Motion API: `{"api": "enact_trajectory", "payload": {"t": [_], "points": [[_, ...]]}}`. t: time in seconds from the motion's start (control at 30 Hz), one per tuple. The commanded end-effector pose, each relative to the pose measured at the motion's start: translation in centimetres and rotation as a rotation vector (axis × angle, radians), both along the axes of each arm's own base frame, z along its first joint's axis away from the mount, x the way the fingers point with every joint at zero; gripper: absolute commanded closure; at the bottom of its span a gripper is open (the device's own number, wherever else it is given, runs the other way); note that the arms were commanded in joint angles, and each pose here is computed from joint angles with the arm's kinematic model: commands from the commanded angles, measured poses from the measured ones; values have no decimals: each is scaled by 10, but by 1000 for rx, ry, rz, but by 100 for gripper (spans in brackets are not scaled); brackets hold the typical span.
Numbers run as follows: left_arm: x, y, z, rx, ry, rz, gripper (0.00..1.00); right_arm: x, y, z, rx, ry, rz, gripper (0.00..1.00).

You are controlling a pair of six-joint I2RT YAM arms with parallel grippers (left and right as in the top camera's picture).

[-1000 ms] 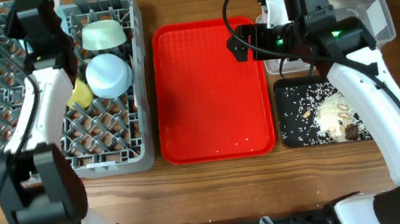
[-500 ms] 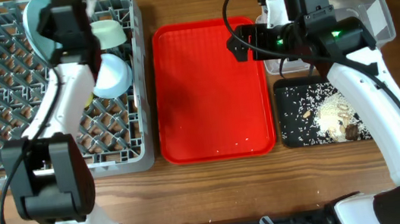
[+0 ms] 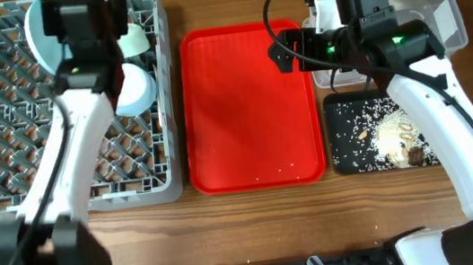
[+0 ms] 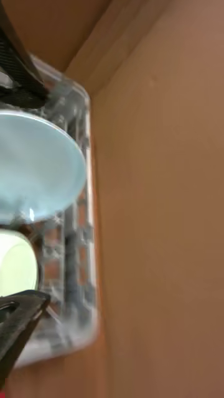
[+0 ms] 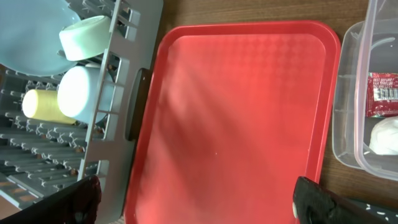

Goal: Sort waste into correct bins and load items into the dishwasher rack

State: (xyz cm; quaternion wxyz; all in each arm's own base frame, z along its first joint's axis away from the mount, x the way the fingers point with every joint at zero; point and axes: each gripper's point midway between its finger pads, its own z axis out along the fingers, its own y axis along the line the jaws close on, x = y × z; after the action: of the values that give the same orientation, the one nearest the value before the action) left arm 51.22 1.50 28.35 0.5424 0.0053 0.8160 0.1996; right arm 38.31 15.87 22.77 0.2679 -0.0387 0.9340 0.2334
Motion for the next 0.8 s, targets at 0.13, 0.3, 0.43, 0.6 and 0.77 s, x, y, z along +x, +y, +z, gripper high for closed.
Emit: {"api": "enact_trajectory", "payload": {"t": [0.13,0.3,0.43,0.6,0.77], "points": [[-23,4,7,-489,-27,-21,0,0,3,-5,12,18,6,0],[-39,4,-22,-489,108,13,0,0,3,-5,12,18,6,0],[-53,4,-42,-488,204,37,0,0,3,-5,11,17,7,0],[-56,4,-45,-488,220,41,0,0,3,-5,12,17,6,0],[-56,4,-45,-488,220,41,0,0,2,-5,7,16,7,0]]}}
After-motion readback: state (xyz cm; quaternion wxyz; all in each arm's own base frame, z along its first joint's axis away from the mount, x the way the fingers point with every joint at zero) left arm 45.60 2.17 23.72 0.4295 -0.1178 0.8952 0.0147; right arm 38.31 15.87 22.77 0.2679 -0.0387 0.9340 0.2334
